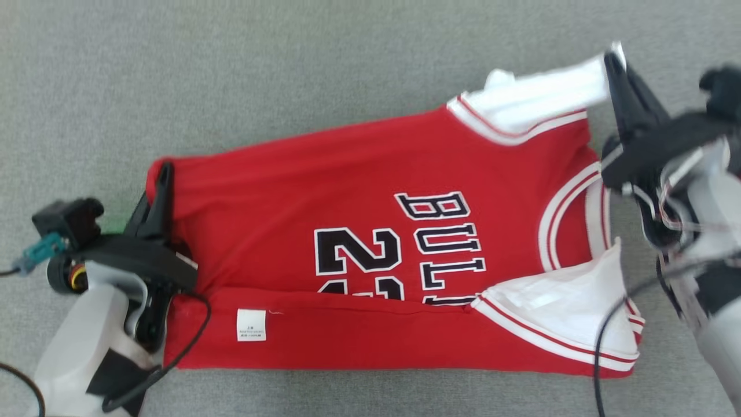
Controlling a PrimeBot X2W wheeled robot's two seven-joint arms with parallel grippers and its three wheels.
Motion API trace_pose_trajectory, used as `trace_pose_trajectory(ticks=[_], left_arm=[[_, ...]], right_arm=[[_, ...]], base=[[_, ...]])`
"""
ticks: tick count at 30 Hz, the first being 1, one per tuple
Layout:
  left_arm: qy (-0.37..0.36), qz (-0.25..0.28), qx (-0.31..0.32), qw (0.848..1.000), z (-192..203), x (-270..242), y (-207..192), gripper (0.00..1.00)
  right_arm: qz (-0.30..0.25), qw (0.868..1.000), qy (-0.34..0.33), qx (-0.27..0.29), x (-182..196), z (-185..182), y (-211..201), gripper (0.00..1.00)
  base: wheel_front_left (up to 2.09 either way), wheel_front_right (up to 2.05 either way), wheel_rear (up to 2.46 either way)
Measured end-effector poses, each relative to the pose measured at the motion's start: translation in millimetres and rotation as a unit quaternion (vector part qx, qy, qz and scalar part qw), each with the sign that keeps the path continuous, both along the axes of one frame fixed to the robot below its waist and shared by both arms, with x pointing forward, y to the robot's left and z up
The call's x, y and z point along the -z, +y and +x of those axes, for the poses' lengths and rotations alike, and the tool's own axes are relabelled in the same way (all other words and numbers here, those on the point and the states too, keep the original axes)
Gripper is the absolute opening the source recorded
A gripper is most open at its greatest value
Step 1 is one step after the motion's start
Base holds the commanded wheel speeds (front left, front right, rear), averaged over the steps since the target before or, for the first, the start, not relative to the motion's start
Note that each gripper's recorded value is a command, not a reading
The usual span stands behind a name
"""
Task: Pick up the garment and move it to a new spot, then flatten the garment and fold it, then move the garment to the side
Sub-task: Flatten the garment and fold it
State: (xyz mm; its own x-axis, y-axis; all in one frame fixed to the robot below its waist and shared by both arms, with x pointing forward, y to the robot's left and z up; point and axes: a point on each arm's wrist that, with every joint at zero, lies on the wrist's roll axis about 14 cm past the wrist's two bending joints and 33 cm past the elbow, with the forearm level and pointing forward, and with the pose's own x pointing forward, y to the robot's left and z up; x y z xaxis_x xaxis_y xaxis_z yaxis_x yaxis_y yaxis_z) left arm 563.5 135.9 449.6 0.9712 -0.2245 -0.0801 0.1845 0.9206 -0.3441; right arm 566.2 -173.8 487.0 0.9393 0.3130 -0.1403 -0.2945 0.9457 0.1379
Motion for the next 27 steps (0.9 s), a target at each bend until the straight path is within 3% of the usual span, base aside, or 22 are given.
trace_pose_trajectory(ticks=[14,27], left_arm=[[0.008,-0.012,0.013,1.0,-32.6,-0.7,-7.3,0.0],[-0.051,-0.022,0.029,0.998,-66.1,-41.3,-10.5,0.0]], right_arm=[[0.062,0.996,0.061,-0.007,32.3,-100.7,-0.4,0.0],[0.103,0.992,0.063,0.024,38.4,-145.1,-0.3,0.0]], base=[[0.0,0.0,0.0],[0.0,0.0,0.0]])
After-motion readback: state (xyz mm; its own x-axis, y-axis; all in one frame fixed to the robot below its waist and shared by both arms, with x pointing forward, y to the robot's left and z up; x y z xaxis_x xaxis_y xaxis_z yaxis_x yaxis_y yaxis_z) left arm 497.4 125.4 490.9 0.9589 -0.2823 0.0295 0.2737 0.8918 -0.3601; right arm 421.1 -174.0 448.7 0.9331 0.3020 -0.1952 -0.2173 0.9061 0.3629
